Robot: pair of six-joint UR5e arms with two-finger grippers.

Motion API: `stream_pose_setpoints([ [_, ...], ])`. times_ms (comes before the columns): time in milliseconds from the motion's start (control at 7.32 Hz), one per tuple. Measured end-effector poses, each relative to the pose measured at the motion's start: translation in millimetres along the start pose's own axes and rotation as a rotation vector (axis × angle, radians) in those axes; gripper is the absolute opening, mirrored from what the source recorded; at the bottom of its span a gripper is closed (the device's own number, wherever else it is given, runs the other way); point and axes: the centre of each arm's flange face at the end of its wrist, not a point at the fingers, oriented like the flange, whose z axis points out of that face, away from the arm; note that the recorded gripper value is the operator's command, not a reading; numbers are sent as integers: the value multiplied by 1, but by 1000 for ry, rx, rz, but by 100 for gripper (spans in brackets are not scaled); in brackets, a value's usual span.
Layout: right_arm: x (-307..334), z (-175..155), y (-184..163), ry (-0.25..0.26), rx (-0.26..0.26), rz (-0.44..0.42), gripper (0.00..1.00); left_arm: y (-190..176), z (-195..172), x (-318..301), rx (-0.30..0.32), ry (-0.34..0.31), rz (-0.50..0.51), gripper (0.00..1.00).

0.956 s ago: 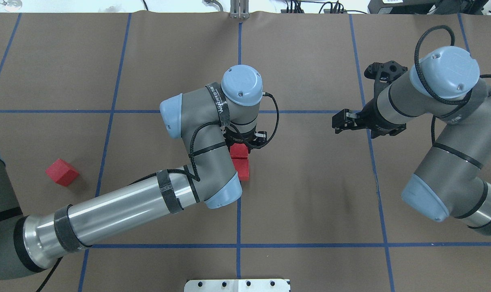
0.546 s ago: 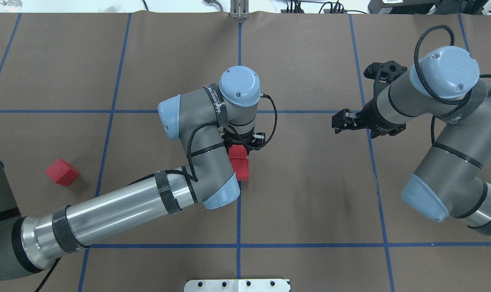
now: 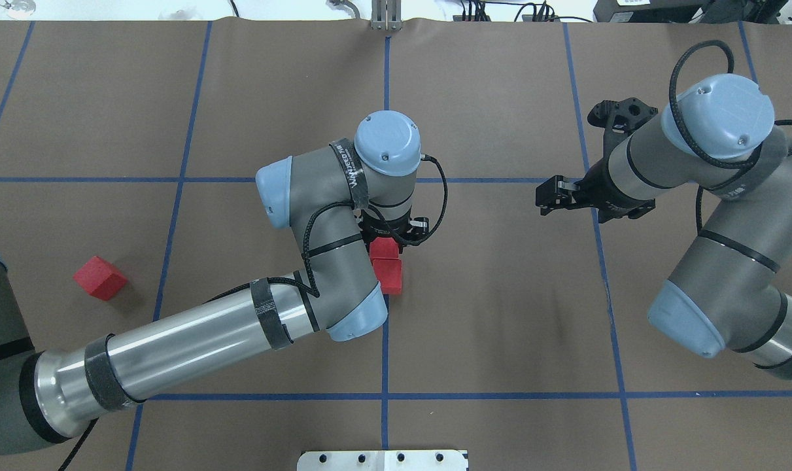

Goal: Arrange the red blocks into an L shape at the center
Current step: 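Lower the cube against the center cube's far side with the left gripper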

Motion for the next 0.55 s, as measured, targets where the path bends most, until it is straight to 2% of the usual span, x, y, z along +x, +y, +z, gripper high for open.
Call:
stream_pose_setpoints([
  [546, 0, 0, 0, 0, -1, -1, 100, 4, 2, 3, -3, 3, 4, 0],
])
